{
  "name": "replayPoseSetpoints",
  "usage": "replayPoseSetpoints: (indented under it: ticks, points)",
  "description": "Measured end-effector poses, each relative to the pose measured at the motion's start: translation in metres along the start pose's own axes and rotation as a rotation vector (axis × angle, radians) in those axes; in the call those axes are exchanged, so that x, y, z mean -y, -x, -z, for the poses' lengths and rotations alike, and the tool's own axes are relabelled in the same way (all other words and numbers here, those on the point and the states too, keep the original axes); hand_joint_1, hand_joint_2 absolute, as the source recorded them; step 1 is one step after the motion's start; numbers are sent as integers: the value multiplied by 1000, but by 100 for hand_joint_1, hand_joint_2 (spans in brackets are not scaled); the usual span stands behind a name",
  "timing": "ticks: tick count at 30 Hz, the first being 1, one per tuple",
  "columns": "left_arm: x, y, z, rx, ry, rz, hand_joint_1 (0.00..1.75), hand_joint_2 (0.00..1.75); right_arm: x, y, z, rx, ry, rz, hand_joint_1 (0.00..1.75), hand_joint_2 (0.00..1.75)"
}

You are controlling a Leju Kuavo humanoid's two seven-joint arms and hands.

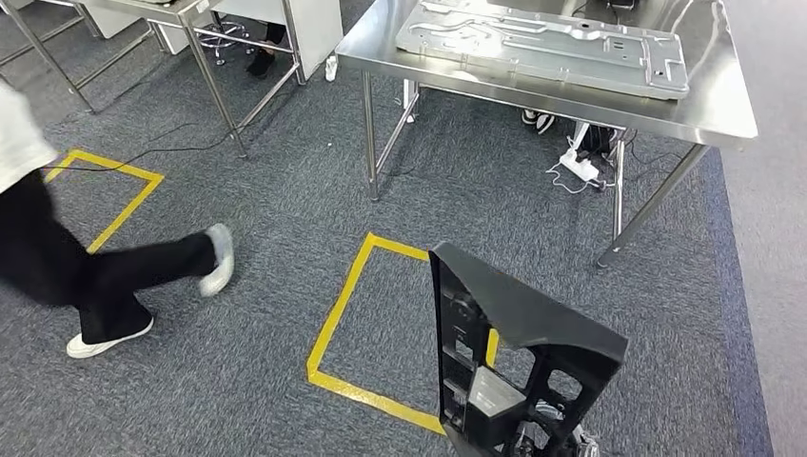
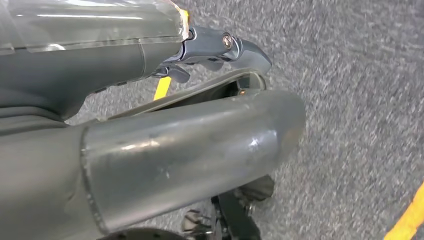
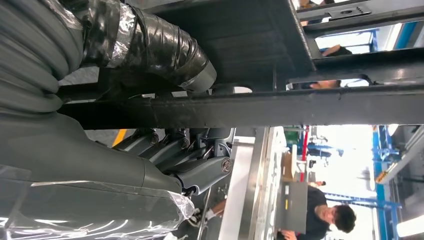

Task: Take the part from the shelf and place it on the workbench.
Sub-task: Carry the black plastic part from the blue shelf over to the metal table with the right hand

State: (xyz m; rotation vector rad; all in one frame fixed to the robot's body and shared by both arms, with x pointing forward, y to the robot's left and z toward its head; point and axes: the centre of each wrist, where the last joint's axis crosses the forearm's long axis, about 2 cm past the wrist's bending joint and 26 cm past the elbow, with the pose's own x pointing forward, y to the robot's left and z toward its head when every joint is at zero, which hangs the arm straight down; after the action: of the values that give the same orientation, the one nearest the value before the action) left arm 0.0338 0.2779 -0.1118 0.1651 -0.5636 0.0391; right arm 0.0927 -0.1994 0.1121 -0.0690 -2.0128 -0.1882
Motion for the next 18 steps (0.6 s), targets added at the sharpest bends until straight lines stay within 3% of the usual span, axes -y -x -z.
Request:
replayPoseSetpoints:
  ticks: [18]
  points:
    - [-3,0,1,0,2,1,0,0,4,-1,7,19,49,-46,175,175]
